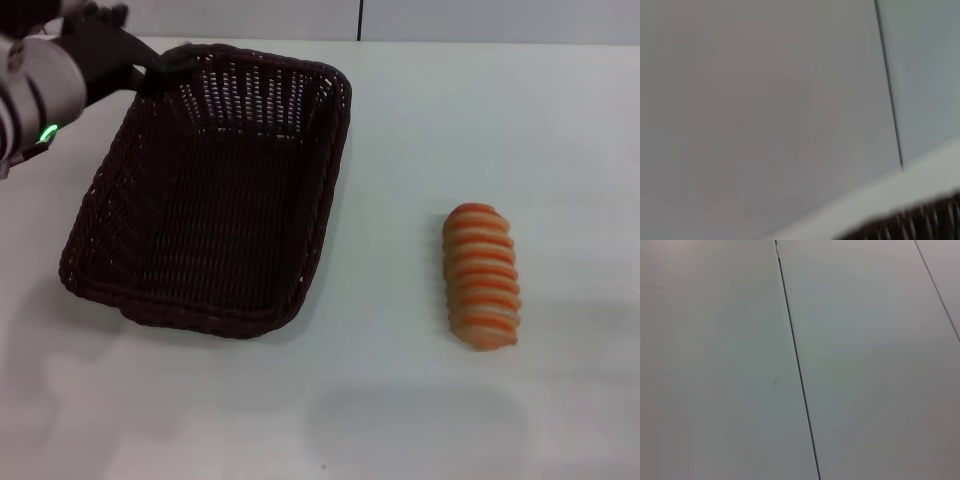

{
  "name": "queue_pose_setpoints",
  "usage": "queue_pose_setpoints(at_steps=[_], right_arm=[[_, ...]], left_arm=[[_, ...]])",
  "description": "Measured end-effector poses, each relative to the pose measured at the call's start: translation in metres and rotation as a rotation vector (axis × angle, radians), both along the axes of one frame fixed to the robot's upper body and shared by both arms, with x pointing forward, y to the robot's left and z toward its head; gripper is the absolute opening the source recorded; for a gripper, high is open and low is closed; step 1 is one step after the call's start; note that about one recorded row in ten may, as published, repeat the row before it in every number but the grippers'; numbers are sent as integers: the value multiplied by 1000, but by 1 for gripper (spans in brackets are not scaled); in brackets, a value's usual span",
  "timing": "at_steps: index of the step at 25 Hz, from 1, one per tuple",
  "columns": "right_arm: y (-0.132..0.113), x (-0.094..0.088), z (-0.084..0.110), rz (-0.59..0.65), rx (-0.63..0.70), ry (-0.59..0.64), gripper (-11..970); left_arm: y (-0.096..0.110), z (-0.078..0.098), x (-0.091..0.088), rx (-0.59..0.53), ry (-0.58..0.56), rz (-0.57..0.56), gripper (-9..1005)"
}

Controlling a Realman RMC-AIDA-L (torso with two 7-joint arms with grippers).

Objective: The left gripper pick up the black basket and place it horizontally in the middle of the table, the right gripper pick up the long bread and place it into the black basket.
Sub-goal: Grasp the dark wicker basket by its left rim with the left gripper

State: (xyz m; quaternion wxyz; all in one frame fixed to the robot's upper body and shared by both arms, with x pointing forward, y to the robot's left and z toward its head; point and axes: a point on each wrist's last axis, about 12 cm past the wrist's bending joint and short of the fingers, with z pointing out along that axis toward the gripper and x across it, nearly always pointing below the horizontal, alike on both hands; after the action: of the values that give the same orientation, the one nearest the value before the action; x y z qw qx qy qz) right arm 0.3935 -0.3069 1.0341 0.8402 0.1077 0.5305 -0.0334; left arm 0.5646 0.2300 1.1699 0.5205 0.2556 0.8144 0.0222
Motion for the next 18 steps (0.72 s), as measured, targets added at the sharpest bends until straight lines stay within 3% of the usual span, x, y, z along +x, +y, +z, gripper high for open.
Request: queue_pose_setpoints(at_steps=[7,18], right_arm=[[0,0,-1,3,0,10,797],[3,1,-2,18,1,21,797]], left_arm=[[-7,11,6,15,312,-7,785],[10,3,3,-36,285,72,786]])
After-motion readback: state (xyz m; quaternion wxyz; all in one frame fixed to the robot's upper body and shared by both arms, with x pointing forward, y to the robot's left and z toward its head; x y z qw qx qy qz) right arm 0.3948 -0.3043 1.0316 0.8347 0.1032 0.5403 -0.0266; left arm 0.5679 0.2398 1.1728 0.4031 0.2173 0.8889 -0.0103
